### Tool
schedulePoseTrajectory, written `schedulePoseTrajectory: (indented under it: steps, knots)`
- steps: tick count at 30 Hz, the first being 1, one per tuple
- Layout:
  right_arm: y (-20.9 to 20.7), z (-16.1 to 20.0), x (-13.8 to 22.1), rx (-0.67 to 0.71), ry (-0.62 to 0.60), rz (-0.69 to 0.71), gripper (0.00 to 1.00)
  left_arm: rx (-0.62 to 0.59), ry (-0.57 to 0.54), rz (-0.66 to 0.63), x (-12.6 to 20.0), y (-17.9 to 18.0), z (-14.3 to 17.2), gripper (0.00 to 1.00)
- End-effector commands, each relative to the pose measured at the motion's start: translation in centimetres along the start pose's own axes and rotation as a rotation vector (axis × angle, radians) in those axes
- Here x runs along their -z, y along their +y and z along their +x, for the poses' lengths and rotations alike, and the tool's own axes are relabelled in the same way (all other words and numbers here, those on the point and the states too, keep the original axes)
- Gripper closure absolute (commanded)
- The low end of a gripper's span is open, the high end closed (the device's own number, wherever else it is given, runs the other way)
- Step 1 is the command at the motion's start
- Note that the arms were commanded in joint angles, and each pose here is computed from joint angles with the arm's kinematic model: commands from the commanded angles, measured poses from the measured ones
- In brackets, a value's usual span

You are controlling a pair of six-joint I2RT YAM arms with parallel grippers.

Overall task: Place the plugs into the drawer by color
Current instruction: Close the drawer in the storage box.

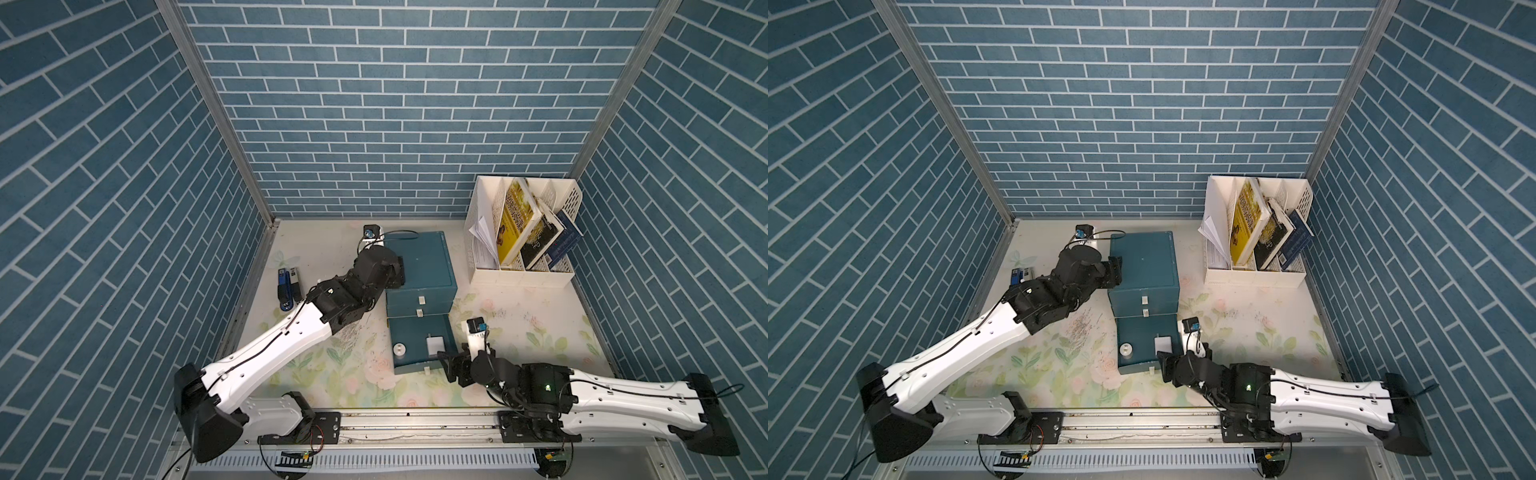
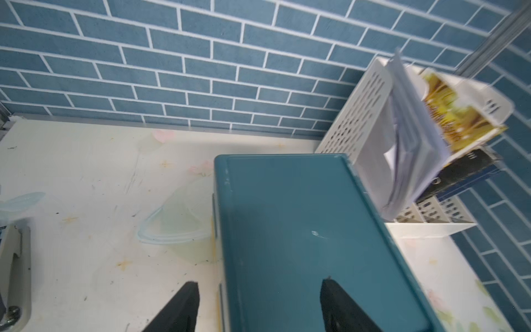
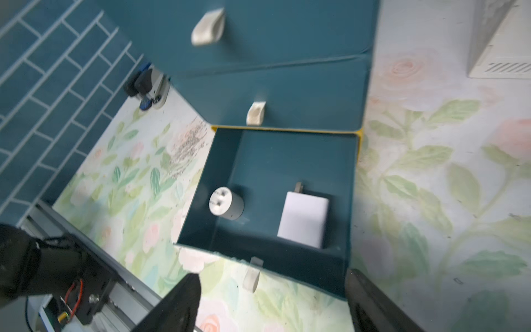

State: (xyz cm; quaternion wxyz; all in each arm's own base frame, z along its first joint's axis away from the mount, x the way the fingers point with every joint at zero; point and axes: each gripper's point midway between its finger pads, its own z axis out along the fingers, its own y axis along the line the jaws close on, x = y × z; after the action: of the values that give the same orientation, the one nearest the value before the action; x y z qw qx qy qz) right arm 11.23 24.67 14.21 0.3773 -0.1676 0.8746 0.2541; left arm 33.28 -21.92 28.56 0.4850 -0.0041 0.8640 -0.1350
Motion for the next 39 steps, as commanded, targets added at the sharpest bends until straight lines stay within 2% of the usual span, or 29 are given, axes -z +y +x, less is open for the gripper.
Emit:
schedulePoseTrajectory:
  steps: [1,10,16,20,23,26,27,39]
  knots:
    - [2.0,0.4,0.0,0.037,-0.015,0.005,0.18,-0.027,0.094,0.054,-2.1,0.2,1.3,0.31]
    - [3.4,5.9,-1.9,-0.002,0.083,0.016,0.18,-0.034,0.168,0.095,-5.2,0.7,3.4,0.35]
    - [3.9,7.1,-3.5,-0.068,0.109,-0.012,0.20,-0.035,0.182,0.065,-6.2,1.8,4.2,0.37]
    - [3.3,7.7,-4.6,-0.129,0.126,0.001,0.27,-0.048,0.211,0.088,-6.5,1.7,5.2,0.39]
    - [3.0,7.4,-5.3,-0.134,0.109,0.007,0.32,-0.055,0.220,0.094,-6.6,1.7,5.8,0.40]
    - [2.4,6.5,-6.4,-0.146,0.099,0.037,0.46,-0.062,0.223,0.081,-6.7,2.0,6.1,0.41]
    - [2.5,6.1,-6.7,-0.144,0.097,0.037,0.48,-0.062,0.221,0.081,-6.6,2.1,6.0,0.42]
    - [3.0,1.8,-10.1,-0.059,-0.016,0.086,0.50,-0.069,0.246,0.081,-6.8,2.5,7.4,0.49]
